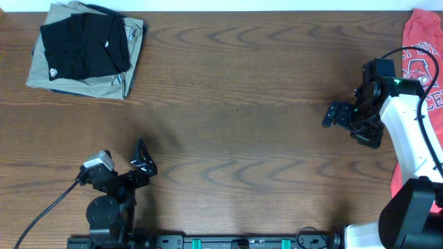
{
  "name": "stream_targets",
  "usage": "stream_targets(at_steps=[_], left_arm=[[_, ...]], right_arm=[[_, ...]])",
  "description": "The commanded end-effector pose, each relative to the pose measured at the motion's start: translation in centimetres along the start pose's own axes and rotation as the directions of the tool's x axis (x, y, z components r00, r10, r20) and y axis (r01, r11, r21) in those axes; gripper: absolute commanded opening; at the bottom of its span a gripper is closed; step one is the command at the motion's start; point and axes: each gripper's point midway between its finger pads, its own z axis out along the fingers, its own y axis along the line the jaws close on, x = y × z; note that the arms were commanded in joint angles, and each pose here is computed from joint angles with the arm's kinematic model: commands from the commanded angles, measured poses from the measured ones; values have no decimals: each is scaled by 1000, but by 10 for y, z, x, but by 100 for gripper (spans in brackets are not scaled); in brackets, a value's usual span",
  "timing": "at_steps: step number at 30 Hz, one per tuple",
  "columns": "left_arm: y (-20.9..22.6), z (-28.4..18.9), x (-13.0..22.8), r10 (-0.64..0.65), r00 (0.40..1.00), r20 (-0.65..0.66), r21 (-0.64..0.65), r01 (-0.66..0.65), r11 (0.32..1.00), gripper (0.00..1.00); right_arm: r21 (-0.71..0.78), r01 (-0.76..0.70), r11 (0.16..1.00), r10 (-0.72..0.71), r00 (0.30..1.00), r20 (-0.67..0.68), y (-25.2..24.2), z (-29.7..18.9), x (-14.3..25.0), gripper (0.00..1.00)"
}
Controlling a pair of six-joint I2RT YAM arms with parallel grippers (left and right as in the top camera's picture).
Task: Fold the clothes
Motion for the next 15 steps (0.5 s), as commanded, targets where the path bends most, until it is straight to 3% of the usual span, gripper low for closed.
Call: stream_targets(at_steps=[1, 15], left_arm=[[5, 1, -1, 21, 1000, 21, -27, -20, 999, 98], [3, 11, -5, 9, 994, 107, 9, -10, 1000, 98]], right_arm=[[-9, 15, 1000, -15, 1000, 13, 3, -4, -2, 99], [-9, 15, 1000, -15, 1000, 13, 3, -4, -2, 99]])
